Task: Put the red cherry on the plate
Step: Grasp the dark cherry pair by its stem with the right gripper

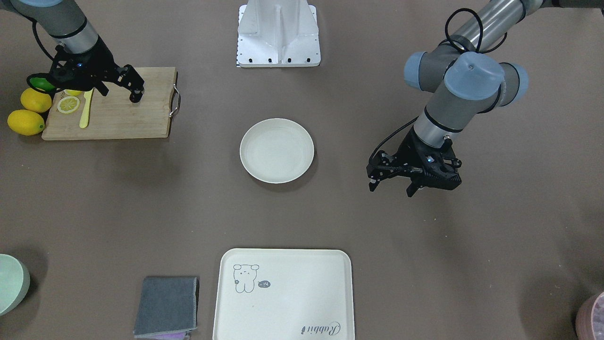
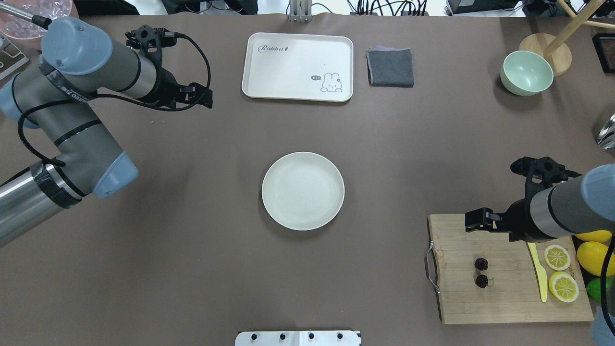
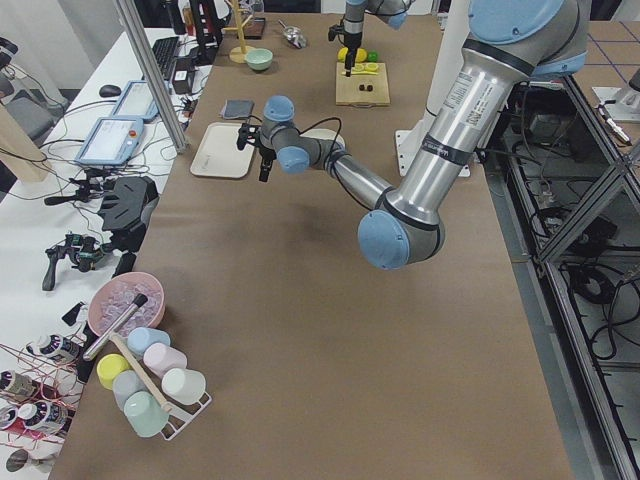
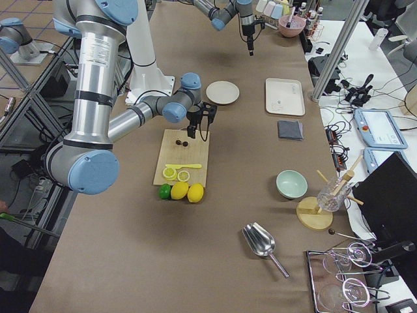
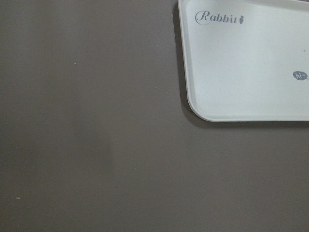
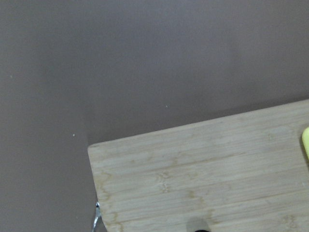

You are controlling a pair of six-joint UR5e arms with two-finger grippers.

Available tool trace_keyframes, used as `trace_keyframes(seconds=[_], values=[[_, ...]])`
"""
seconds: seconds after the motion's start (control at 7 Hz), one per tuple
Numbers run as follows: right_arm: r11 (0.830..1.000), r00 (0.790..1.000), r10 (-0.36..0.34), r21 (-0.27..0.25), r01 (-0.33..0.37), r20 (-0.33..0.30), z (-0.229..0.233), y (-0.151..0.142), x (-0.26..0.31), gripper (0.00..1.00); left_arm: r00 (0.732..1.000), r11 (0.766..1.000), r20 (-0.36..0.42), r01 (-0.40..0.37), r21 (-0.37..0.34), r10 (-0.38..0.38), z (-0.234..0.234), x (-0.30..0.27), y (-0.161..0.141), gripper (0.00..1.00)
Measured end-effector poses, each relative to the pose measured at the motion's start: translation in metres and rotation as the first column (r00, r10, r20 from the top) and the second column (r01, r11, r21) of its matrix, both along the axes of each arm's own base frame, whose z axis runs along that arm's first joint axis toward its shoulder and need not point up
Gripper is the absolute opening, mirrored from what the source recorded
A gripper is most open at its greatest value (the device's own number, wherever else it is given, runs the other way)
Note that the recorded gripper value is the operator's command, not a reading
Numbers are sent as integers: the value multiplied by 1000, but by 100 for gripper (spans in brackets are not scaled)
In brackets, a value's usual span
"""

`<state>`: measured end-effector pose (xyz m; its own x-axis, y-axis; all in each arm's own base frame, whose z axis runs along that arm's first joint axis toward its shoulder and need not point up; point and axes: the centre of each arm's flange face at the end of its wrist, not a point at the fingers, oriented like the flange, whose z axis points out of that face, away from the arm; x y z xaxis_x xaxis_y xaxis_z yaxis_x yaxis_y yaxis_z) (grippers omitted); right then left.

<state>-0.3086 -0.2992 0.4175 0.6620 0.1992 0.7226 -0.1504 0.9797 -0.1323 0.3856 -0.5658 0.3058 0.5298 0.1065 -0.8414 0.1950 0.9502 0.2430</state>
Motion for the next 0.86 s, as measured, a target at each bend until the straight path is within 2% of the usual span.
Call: trace_keyframes(seconds=[0.14, 0.43, 0.57, 0.86], values=[[999, 999, -34, -2, 34, -8, 4, 16, -12, 98, 1000, 1000, 0, 1, 1, -1, 0, -1, 1, 98], [995, 995, -95, -10, 95, -23, 11, 41, -29, 82, 1000, 1000, -6, 3, 8, -3, -3, -4, 4, 98], [993, 993, -117, -11, 117, -32, 14, 50, -35, 77, 1000, 1000, -9, 5, 13, -5, -5, -5, 6, 98], [991, 990, -134, -11, 134, -53, 22, 58, -43, 75, 1000, 1000, -9, 6, 13, -6, -4, -6, 7, 98]])
